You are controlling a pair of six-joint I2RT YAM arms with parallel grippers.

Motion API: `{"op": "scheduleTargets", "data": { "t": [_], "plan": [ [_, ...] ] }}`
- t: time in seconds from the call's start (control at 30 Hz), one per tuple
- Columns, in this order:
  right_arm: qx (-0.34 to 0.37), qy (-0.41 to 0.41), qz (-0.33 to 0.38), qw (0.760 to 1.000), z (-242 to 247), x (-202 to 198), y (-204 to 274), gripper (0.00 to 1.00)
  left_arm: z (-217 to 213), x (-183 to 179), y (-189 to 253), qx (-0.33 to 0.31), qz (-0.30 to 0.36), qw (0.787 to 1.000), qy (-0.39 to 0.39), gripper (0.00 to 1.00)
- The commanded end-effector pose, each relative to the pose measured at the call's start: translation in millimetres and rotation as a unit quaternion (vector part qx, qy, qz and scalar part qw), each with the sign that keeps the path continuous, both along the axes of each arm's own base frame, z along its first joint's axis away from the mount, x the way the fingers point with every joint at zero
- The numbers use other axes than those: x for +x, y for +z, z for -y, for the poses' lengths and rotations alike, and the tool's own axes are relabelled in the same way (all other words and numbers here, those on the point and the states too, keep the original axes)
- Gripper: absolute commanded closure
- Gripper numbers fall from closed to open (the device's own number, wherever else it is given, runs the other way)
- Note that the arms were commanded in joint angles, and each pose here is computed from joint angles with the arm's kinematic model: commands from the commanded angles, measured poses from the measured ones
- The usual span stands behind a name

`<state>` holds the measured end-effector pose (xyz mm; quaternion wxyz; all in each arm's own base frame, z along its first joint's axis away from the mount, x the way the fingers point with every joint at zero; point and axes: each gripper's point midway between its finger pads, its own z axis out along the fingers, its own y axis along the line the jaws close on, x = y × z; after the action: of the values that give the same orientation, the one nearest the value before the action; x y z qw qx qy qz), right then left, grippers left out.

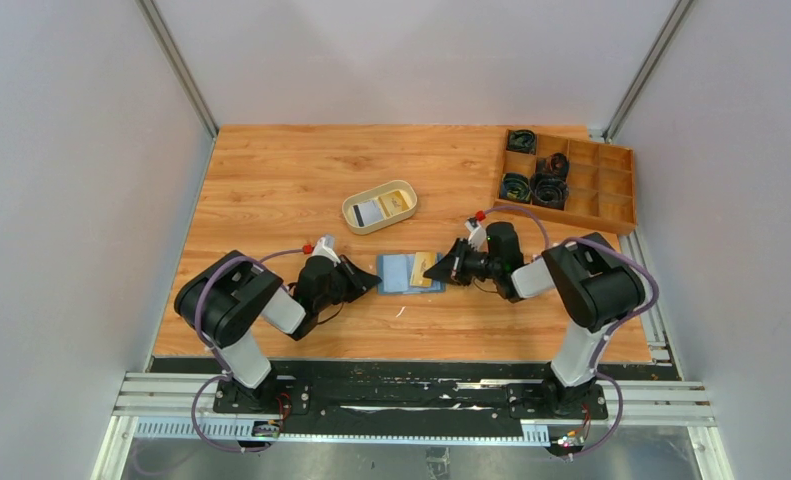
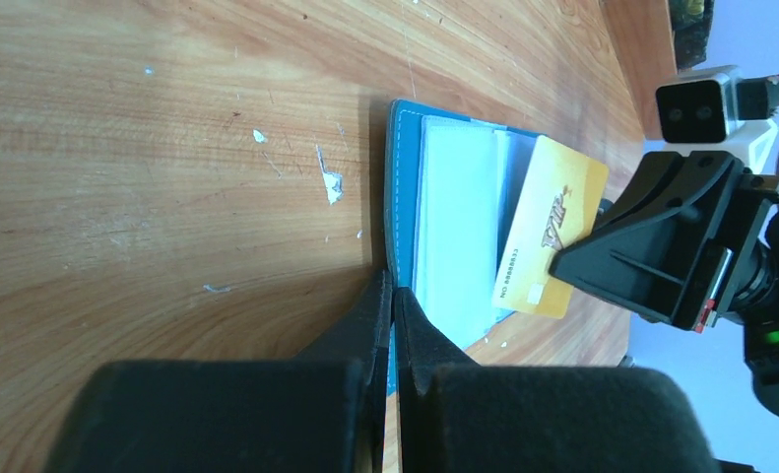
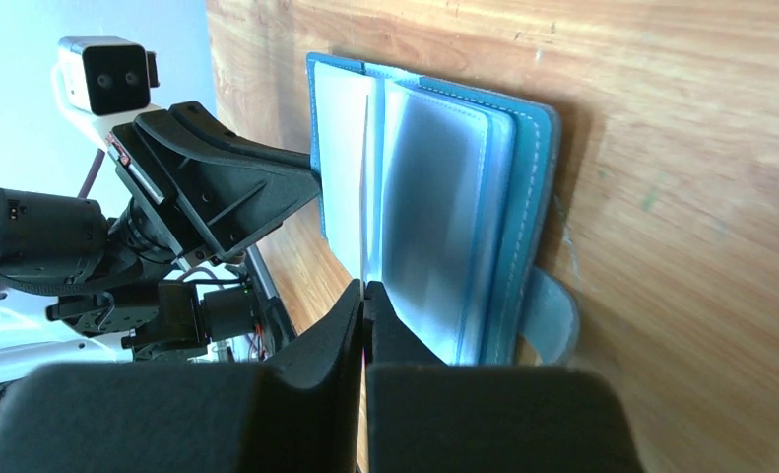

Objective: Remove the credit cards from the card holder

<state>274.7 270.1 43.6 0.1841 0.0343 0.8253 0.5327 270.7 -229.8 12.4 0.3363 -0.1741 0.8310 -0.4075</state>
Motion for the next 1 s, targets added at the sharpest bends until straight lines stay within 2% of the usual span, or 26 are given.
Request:
{"op": "scheduleTargets", "data": {
  "t": [0.0,0.2,0.43,0.73,0.97],
  "plan": [
    [-0.055,0.005,0.017,0.998,25.4,-0.5,-1.6,1.0,-45.0,-67.0,-88.2,0.13,-0.156,0.979,-0.008,1.0],
    [-0.143,0.044,0.076,0.986,40.4,13.0,37.4,1.0,-44.3,-67.1,-87.9,0.127,-0.154,0.98,-0.007,1.0],
    [-0.157,0.106,0.121,0.974,24.2,54.2,105.7,1.0,-42.3,-65.8,-86.3,0.121,-0.15,0.981,-0.008,1.0],
    [-0.203,0.14,0.096,0.964,-7.0,106.8,99.6,1.0,-42.9,-63.5,-81.1,0.121,-0.138,0.983,-0.008,1.0],
    [-0.223,0.134,0.089,0.961,-27.7,138.9,85.4,1.0,-39.5,-64.3,-82.1,0.119,-0.141,0.983,-0.014,1.0]
  ]
}}
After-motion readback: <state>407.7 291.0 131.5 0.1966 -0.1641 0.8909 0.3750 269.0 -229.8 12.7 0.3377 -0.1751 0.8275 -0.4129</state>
